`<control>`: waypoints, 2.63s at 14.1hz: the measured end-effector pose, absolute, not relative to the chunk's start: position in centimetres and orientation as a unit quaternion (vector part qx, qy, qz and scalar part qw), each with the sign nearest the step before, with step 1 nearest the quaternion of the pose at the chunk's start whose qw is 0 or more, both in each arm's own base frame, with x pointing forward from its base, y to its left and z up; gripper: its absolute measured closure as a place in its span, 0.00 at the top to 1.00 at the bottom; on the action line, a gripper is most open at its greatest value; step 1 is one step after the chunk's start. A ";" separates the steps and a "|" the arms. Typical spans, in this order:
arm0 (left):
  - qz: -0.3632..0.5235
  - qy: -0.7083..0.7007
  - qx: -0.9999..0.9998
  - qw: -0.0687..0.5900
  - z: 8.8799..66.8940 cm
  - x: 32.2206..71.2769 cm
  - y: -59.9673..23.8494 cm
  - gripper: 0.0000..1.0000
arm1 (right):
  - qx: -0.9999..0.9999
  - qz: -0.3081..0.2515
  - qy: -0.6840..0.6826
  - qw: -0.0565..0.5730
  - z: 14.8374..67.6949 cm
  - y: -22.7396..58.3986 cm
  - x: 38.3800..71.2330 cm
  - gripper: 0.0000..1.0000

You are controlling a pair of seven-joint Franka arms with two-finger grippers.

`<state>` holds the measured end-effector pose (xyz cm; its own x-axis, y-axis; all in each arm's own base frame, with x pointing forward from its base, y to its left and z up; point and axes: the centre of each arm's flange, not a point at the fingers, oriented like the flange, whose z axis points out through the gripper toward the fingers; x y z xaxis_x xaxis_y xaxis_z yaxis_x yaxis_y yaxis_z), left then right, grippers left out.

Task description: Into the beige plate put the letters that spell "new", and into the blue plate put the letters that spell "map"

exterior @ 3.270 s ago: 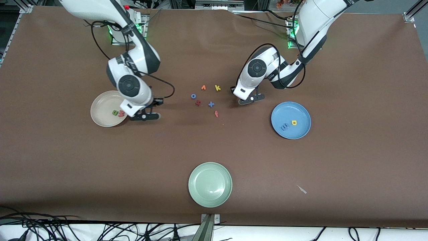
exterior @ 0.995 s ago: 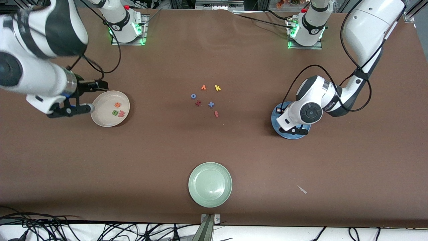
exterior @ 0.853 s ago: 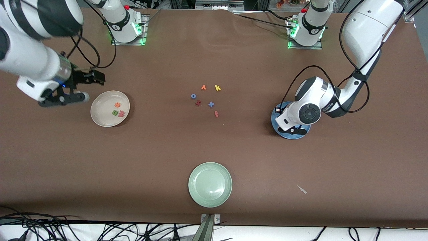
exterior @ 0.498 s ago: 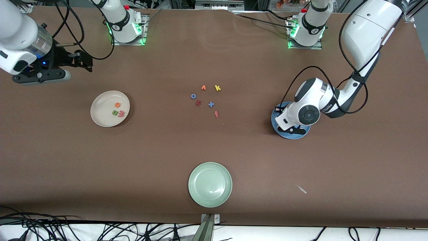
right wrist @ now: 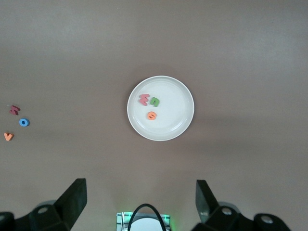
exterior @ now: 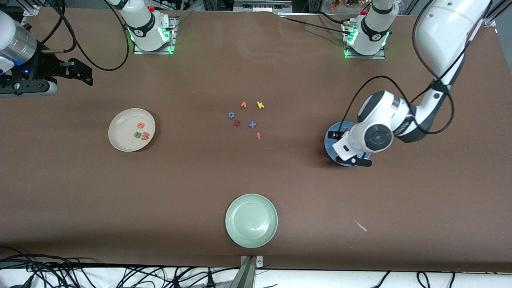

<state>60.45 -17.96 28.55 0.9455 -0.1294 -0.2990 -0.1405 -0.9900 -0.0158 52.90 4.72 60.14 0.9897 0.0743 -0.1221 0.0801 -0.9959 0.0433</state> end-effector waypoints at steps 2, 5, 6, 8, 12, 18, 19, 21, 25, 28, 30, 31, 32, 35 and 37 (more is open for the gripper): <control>0.125 0.076 -0.989 0.019 34.4 62.9 -17.0 1.00 | 0.998 -0.055 0.035 0.024 60.3 4.3 53.0 1.00; 0.103 0.099 -0.990 0.010 42.5 65.1 -15.5 1.00 | 0.998 -0.050 0.028 0.023 60.6 3.4 53.0 1.00; 0.097 0.098 -0.990 0.002 45.1 65.6 -14.8 1.00 | 0.998 -0.048 0.027 0.023 60.8 3.3 52.9 1.00; 0.076 0.089 -0.993 -0.028 50.0 66.2 -13.2 1.00 | 0.998 -0.045 0.028 0.023 61.2 3.4 52.7 1.00; 0.024 0.059 -0.998 -0.002 56.8 65.1 -10.7 1.00 | 0.998 -0.042 0.028 0.023 61.4 3.4 52.6 1.00; -0.019 -0.011 -1.000 -0.006 58.3 63.2 -5.4 1.00 | 0.999 -0.033 0.028 0.016 61.7 3.6 52.6 1.00; -0.028 -0.018 -0.999 -0.002 58.7 62.5 -4.7 1.00 | 0.999 -0.033 0.027 0.011 61.7 3.7 52.6 1.00; -0.029 -0.021 -0.999 0.005 59.2 60.4 -4.5 1.00 | 0.999 -0.032 0.019 0.003 61.8 3.8 52.6 1.00; -0.044 0.006 -0.999 0.012 59.7 56.4 -5.5 1.00 | 0.999 -0.031 0.016 0.003 61.9 3.8 52.6 1.00; -0.048 0.029 -0.998 0.014 59.7 55.1 -5.9 1.00 | 0.999 -0.032 0.017 0.003 61.8 3.9 52.6 1.00; -0.046 0.028 -0.998 0.014 59.5 55.0 -5.4 1.00 | 0.999 -0.033 0.017 0.003 61.8 3.9 52.5 1.00; -0.044 0.027 -0.999 0.014 59.5 55.1 -5.2 1.00 | 0.999 -0.033 0.017 0.003 61.7 3.9 52.5 1.00; -0.042 0.026 -0.999 0.014 59.4 55.0 -5.0 1.00 | 0.999 -0.033 0.017 0.003 61.7 3.9 52.5 1.00; -0.019 0.025 -0.999 0.016 59.2 54.5 -4.8 1.00 | 0.999 -0.033 0.017 0.003 61.7 3.9 52.5 1.00; -0.010 0.024 -1.000 0.016 59.3 54.4 -4.7 1.00 | 0.999 -0.034 0.017 0.003 61.7 3.9 52.5 1.00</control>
<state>54.36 -4.73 59.32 0.9986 -0.0483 0.0198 -0.0476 -0.9983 -0.0330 52.54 3.90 61.74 0.9972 0.0330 -0.0674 0.0334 -0.9994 0.0048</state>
